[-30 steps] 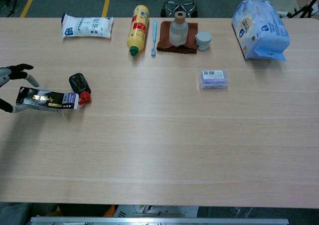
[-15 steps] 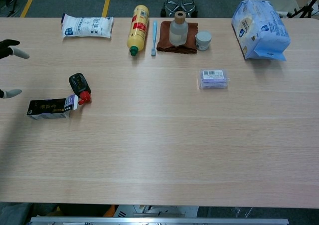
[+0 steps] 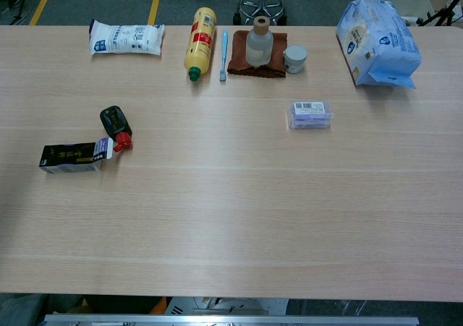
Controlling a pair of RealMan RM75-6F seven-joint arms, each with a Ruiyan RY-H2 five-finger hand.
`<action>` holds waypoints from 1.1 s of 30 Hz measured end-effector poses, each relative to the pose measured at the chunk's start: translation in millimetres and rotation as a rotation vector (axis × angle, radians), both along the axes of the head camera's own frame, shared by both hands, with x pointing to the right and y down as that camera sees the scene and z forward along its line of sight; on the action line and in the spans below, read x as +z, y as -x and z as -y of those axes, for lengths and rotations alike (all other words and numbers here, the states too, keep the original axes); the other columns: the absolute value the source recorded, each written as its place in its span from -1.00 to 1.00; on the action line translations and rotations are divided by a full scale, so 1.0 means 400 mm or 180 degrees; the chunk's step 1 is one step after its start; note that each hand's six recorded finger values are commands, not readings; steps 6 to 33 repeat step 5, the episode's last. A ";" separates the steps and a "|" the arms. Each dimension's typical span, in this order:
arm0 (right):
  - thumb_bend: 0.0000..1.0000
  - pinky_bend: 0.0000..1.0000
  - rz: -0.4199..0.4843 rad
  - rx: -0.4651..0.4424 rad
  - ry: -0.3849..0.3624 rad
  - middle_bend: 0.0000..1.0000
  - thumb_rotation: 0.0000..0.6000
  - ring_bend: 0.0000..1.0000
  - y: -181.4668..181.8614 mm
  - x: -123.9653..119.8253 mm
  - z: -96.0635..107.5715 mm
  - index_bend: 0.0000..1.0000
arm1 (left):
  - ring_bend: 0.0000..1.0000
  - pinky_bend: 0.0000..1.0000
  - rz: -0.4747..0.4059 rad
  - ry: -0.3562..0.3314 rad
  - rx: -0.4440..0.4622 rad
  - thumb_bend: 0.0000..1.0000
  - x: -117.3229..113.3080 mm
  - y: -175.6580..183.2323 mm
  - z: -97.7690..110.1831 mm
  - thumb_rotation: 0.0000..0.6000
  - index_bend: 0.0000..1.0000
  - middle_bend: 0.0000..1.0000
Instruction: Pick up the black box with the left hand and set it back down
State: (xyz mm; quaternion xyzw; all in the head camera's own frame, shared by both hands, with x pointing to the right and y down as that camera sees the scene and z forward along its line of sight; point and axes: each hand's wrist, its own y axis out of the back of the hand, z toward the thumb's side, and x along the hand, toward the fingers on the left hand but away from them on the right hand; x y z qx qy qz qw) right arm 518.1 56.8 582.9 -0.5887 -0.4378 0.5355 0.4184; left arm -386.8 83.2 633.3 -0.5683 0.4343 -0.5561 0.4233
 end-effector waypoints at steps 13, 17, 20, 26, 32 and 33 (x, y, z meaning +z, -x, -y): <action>-0.37 -0.42 0.0007 -0.0028 0.0060 -0.48 1.00 -0.61 0.007 0.012 0.011 -0.36 | -0.64 -0.49 0.0037 0.0028 -0.0075 -0.57 0.002 0.016 -0.005 1.00 -0.35 -0.50; -0.37 -0.42 0.0007 -0.0028 0.0060 -0.48 1.00 -0.61 0.007 0.012 0.011 -0.36 | -0.64 -0.49 0.0037 0.0028 -0.0075 -0.57 0.002 0.016 -0.005 1.00 -0.35 -0.50; -0.37 -0.42 0.0007 -0.0028 0.0060 -0.48 1.00 -0.61 0.007 0.012 0.011 -0.36 | -0.64 -0.49 0.0037 0.0028 -0.0075 -0.57 0.002 0.016 -0.005 1.00 -0.35 -0.50; -0.37 -0.42 0.0007 -0.0028 0.0060 -0.48 1.00 -0.61 0.007 0.012 0.011 -0.36 | -0.64 -0.49 0.0037 0.0028 -0.0075 -0.57 0.002 0.016 -0.005 1.00 -0.35 -0.50; -0.37 -0.42 0.0007 -0.0028 0.0060 -0.48 1.00 -0.61 0.007 0.012 0.011 -0.36 | -0.64 -0.49 0.0037 0.0028 -0.0075 -0.57 0.002 0.016 -0.005 1.00 -0.35 -0.50; -0.37 -0.42 0.0007 -0.0028 0.0060 -0.48 1.00 -0.61 0.007 0.012 0.011 -0.36 | -0.64 -0.49 0.0037 0.0028 -0.0075 -0.57 0.002 0.016 -0.005 1.00 -0.35 -0.50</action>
